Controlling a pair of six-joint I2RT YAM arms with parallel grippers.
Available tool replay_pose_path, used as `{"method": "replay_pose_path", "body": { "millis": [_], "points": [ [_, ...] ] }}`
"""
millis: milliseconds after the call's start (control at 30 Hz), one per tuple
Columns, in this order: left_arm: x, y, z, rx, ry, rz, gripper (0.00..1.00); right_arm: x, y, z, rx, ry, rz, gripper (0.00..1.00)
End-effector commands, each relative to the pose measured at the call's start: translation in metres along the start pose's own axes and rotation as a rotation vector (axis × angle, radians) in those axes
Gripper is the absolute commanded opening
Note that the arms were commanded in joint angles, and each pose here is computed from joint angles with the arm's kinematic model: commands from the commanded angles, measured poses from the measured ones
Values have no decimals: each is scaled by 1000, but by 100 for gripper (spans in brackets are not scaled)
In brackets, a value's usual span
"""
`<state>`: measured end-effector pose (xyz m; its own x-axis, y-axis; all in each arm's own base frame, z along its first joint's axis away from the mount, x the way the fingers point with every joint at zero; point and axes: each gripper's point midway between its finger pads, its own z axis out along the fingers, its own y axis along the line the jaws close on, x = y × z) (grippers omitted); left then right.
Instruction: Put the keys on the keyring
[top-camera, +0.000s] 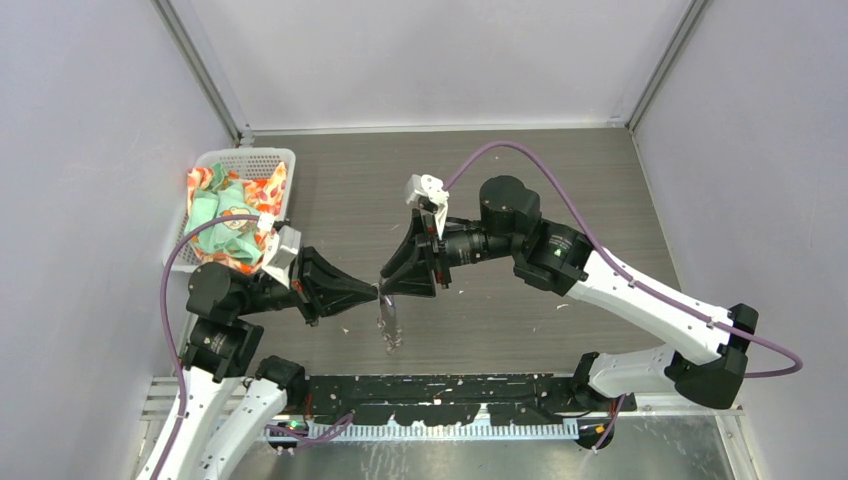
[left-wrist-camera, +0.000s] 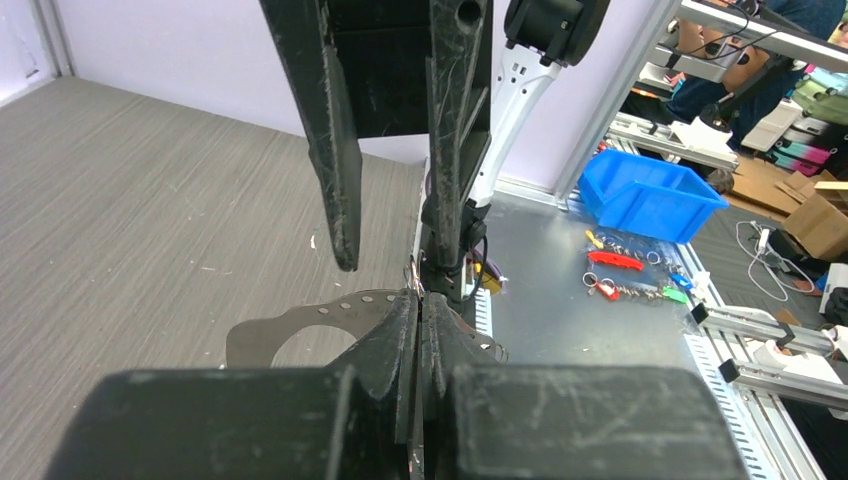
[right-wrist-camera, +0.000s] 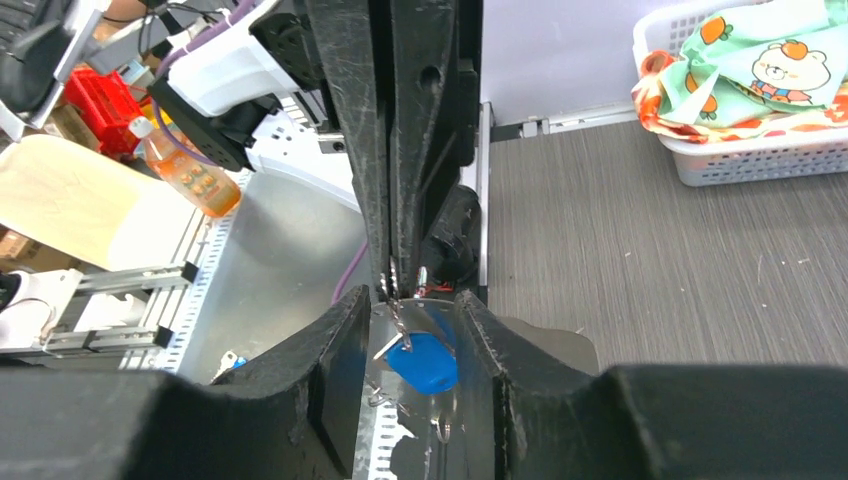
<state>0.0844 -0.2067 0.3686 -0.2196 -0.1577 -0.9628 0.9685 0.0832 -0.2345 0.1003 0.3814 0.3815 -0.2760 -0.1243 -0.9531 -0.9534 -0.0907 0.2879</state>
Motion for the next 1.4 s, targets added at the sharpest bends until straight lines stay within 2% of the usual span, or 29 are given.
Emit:
{"method": "replay_pose_path", "body": {
  "millis": [0,433,667,700,767,867,1000,1100,1167,1300,1333,1367],
  "points": [
    [-16,-10,1,26,-27,47,0,-28,20,-10,-54,-89,-43,40],
    [-18,-7,1,9,-34,44,0,-20,21,-4,-88,-54,-8,18],
    [-18,-5,1,1,-38,44,0,-16,18,-2,-84,-40,8,25],
    [-18,-6,1,2,-38,44,0,-16,17,-1,-79,-41,8,26],
    [-19,-6,1,2,-39,45,0,-14,11,0,-51,-38,16,36],
    [-19,-6,1,2,-39,44,0,-14,9,2,-48,-41,19,37],
    [-19,-6,1,1,-39,46,0,-17,12,2,-61,-49,15,30],
    [-18,-5,1,-2,-39,46,0,-18,13,2,-69,-50,14,16],
    [-16,-4,1,-3,-34,48,0,-18,13,2,-62,-52,15,2],
    [-5,4,0,-24,-9,35,0,-17,8,-2,-17,-41,21,1],
    [1,9,0,-40,5,14,3,-17,7,-4,-3,-28,17,1],
    [6,12,0,-50,20,7,12,-13,5,-6,16,-4,21,1]
  ]
}}
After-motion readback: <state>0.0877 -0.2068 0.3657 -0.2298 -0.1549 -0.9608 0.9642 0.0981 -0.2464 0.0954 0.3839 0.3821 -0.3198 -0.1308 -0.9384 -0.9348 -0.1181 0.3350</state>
